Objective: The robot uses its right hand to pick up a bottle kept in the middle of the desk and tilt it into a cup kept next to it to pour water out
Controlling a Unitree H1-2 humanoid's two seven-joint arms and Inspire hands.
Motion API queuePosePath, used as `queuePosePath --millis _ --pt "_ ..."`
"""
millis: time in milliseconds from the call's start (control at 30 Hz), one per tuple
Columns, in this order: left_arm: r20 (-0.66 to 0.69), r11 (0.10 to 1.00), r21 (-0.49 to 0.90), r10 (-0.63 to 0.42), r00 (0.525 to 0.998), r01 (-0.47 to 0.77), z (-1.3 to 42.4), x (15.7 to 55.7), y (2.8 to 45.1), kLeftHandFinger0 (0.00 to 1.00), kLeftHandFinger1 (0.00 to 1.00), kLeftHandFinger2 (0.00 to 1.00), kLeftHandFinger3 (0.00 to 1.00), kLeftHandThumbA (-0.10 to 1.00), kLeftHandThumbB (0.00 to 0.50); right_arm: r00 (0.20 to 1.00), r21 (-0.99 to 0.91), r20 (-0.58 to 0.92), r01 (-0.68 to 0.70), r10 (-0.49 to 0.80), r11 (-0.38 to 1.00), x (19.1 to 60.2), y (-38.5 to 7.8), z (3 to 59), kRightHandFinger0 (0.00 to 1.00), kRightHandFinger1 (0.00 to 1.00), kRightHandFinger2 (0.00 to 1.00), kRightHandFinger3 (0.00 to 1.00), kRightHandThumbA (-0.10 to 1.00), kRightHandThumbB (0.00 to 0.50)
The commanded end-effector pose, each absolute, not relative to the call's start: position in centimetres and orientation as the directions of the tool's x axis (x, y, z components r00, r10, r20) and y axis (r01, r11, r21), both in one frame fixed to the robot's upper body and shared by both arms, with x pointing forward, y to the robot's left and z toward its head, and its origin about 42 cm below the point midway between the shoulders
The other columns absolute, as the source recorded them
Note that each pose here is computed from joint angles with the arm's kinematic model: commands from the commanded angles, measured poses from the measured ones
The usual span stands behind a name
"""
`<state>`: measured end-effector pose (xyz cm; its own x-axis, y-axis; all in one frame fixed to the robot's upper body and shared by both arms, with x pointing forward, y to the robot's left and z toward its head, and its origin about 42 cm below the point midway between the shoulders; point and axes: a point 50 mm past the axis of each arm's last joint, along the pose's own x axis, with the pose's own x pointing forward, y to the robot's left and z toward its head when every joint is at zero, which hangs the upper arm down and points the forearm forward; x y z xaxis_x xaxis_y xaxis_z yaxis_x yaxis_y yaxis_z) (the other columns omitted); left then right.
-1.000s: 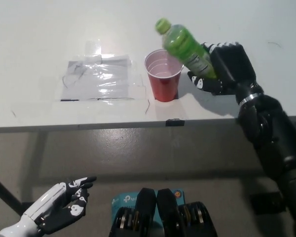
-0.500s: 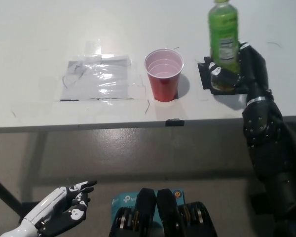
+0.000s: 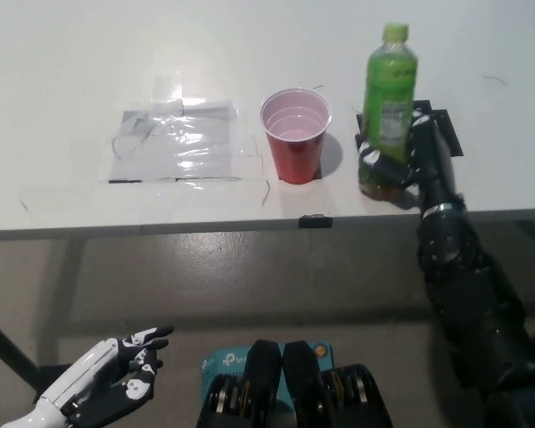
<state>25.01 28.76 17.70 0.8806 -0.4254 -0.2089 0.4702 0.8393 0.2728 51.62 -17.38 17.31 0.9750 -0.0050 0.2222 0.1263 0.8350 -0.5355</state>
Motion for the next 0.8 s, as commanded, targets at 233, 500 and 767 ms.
queuePosePath --millis 233,500,767 --pt "-0.137 0.838 0.307 -0.429 0.893 0.450 18.8 25.0 29.1 0.92 0.97 1.00 1.00 0.70 0.113 0.818 -0.609 0.572 0.370 0.065 0.701 50.8 -17.4 18.5 0.00 0.02 0.21 0.46 -0.10 0.000" --pt "-0.145 0.838 0.304 -0.430 0.891 0.454 18.3 24.8 29.1 0.91 0.98 1.00 1.00 0.70 0.119 0.707 -0.582 0.704 0.527 0.060 0.619 50.1 -19.2 18.4 0.14 0.34 0.21 0.56 0.36 0.000" --pt "-0.143 0.839 0.310 -0.424 0.895 0.447 18.1 24.7 28.9 0.90 0.97 1.00 1.00 0.69 0.121 0.830 -0.725 0.557 0.479 0.012 0.494 50.6 -19.5 16.9 1.00 1.00 1.00 1.00 0.85 0.162"
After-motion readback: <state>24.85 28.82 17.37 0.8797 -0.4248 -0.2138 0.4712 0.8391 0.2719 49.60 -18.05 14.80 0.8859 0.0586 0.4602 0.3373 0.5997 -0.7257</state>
